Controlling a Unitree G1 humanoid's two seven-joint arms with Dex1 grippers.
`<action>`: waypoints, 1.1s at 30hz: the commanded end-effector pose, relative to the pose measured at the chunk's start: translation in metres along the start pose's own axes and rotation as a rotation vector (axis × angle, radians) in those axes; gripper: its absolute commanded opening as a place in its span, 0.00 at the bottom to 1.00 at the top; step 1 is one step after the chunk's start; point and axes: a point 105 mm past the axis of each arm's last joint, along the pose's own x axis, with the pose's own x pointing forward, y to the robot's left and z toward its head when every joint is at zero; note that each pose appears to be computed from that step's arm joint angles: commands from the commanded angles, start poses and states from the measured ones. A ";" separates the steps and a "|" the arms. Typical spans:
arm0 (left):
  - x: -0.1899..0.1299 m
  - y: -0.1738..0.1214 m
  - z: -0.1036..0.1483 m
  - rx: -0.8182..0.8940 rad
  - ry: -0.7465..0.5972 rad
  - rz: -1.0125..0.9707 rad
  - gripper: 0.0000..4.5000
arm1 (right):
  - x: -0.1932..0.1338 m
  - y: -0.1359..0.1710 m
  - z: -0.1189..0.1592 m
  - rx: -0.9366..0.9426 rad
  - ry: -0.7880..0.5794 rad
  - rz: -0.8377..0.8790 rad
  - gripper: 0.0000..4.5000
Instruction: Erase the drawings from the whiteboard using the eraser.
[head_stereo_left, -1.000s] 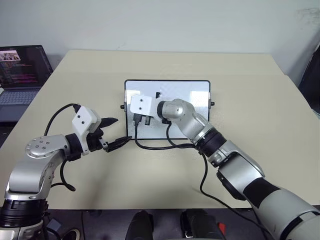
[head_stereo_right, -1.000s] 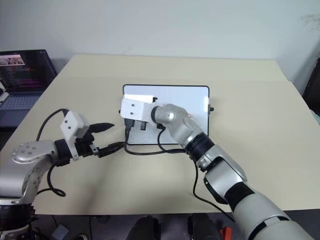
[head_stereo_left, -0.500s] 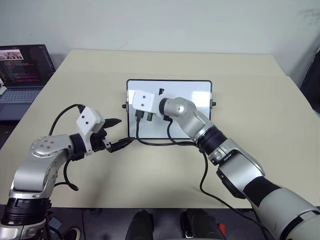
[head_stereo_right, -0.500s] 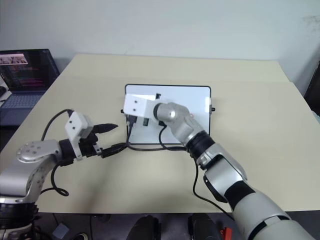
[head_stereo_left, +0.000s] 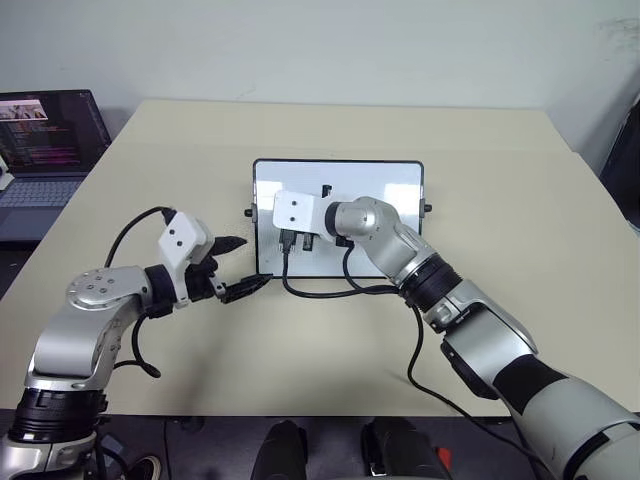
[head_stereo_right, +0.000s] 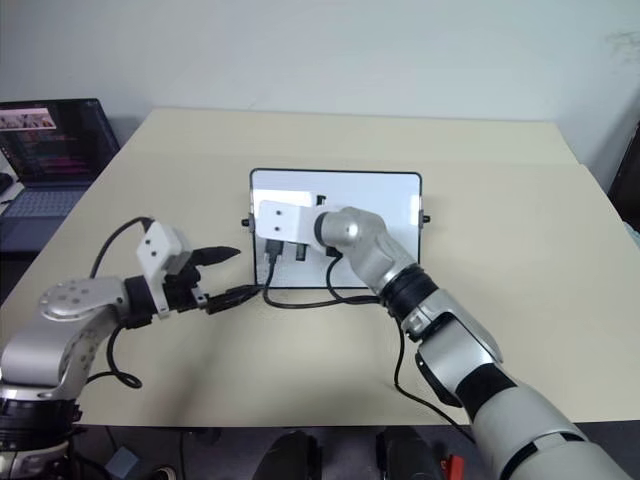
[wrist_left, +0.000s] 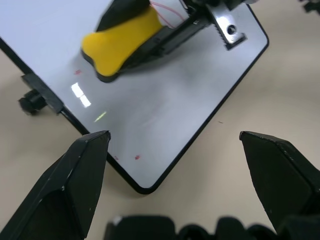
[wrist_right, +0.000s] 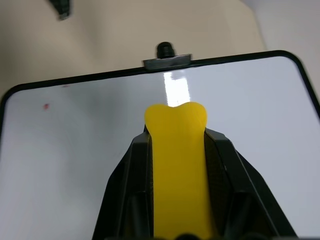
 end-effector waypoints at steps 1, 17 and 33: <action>-0.001 0.002 0.010 0.036 -0.022 -0.002 1.00 | -0.005 -0.017 -0.009 0.004 0.043 -0.053 0.23; -0.004 0.002 0.008 0.039 -0.013 0.002 1.00 | -0.005 0.023 -0.003 0.028 0.024 0.147 0.23; -0.009 0.005 0.010 0.052 -0.007 0.014 1.00 | 0.011 0.002 0.018 0.014 -0.045 -0.016 0.23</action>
